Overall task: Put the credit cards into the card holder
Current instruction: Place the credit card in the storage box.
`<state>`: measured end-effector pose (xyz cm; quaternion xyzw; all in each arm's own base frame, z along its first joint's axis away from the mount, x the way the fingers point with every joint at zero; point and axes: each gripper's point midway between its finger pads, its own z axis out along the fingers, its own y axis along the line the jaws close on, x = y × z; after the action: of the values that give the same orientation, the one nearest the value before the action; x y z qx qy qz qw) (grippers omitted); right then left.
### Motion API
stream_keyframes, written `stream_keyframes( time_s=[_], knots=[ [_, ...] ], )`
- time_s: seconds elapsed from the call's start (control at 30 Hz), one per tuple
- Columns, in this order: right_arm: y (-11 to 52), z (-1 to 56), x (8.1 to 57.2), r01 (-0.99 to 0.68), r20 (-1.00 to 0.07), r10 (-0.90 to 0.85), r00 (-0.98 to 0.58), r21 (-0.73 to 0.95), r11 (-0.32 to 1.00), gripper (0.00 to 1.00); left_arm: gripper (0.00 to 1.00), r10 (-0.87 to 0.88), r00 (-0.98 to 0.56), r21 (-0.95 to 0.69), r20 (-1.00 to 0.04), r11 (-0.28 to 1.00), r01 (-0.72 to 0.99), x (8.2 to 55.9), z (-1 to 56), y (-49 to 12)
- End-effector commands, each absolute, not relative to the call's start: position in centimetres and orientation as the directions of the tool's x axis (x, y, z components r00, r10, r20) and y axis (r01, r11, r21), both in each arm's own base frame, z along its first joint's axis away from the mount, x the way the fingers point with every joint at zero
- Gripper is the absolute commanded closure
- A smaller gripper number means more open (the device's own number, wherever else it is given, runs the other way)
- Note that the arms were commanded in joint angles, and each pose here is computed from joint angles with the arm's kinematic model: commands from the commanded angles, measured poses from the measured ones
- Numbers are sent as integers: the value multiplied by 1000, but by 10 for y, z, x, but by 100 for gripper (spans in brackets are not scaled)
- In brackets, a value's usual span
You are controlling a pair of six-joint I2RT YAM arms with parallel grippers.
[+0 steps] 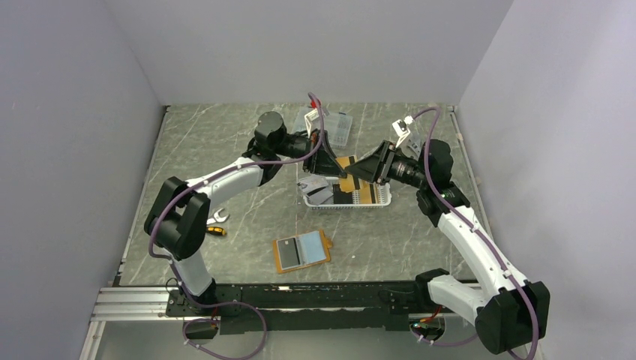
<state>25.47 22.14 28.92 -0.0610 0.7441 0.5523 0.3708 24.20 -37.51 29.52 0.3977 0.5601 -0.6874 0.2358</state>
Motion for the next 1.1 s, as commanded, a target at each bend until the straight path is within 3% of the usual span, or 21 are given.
stream_keyframes(
  time_s=[0.0,0.03,0.1,0.2,0.37,0.6,0.67,0.77,0.8,1.07],
  knots=[
    [227,306,244,-569,-644,296,-705,764,306,59,100,79,-522,-518,-850,-311,797,238,320,-370],
    [226,307,243,-571,-646,299,-702,762,306,62,99,80,-523,-519,-849,-312,796,238,320,-370],
    [226,309,244,-566,-644,303,-703,764,309,77,95,80,-519,-516,-851,-311,798,237,320,-369],
    [224,310,243,-562,-644,296,-706,763,319,94,78,83,-513,-511,-855,-307,803,236,323,-364],
    [220,314,237,-571,-655,293,-697,753,326,96,65,66,-502,-498,-863,-286,819,241,329,-353],
    [220,313,235,-565,-645,287,-708,762,318,92,71,67,-494,-497,-867,-195,845,251,317,-350],
    [221,314,234,-565,-643,288,-710,764,311,92,66,64,-495,-497,-867,-200,845,249,317,-349],
    [221,315,236,-566,-644,292,-707,763,311,92,45,58,-526,-525,-848,-222,822,243,317,-348],
    [221,314,237,-563,-642,291,-709,764,314,92,42,52,-531,-528,-846,-226,818,242,317,-348],
    [225,313,243,-544,-611,317,-725,791,281,98,40,77,-532,-537,-843,-170,826,234,299,-358]
  ],
)
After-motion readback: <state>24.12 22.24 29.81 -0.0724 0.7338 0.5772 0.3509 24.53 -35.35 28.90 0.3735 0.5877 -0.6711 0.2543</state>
